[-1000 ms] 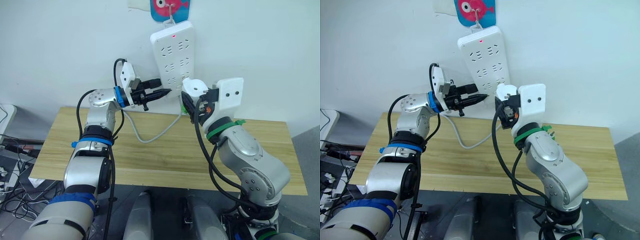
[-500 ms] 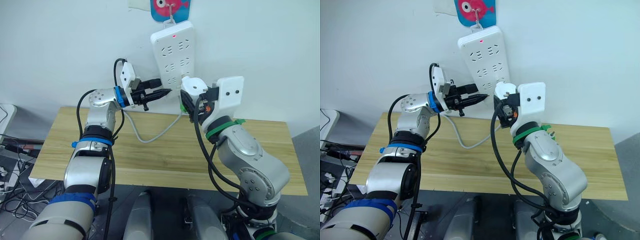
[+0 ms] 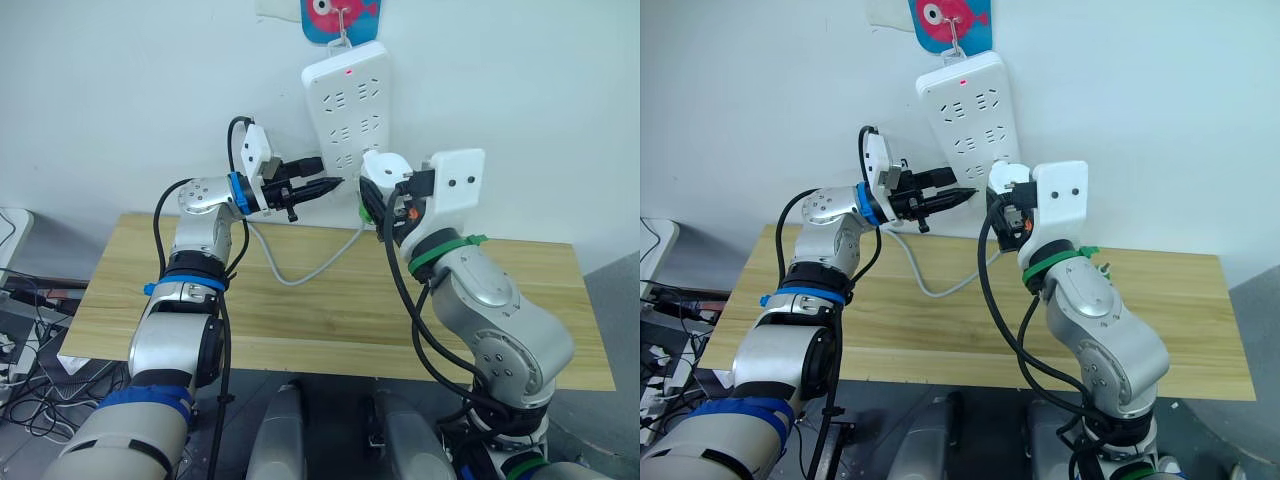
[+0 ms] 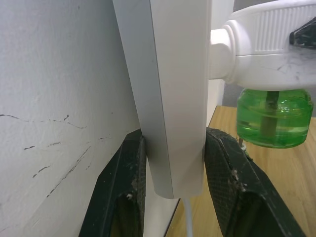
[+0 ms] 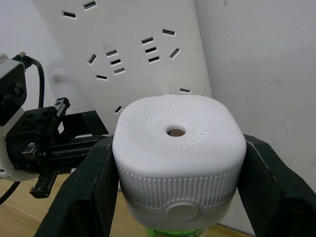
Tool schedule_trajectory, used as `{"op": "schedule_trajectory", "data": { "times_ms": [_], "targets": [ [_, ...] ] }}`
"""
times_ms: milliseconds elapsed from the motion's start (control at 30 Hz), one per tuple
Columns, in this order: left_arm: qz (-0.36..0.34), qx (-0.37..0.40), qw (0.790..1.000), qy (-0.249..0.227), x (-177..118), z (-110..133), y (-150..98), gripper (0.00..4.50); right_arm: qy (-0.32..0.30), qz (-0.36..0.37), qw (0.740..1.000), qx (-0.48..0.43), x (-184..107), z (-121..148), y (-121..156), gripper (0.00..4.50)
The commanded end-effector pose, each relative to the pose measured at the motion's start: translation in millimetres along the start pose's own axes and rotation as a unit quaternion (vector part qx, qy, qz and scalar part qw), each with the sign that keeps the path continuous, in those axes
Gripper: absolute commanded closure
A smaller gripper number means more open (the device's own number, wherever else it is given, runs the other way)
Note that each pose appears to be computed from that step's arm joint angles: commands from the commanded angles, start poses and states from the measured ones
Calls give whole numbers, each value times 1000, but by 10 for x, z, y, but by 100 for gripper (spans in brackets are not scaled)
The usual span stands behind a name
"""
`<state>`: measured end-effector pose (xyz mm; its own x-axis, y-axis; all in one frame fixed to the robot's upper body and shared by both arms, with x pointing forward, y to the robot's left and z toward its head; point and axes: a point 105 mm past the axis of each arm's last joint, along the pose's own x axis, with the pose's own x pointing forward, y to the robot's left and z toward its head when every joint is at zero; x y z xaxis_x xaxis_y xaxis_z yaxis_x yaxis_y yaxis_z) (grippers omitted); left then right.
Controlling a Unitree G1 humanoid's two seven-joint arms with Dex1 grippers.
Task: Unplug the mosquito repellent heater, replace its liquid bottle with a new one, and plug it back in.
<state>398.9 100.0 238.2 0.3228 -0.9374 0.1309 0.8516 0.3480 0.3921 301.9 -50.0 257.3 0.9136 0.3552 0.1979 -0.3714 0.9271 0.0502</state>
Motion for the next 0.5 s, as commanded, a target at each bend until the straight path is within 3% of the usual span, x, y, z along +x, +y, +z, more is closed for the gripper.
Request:
{"op": "schedule_trajectory", "data": {
  "times_ms": [33,500],
  "targets": [
    [-14,27,999,-15,94,131,-18,316,-39,4,999,-12,30,164,64,159],
    [-23,26,999,-18,103,148,-33,316,-59,-8,998,-31,178,205,77,159]
  ]
}}
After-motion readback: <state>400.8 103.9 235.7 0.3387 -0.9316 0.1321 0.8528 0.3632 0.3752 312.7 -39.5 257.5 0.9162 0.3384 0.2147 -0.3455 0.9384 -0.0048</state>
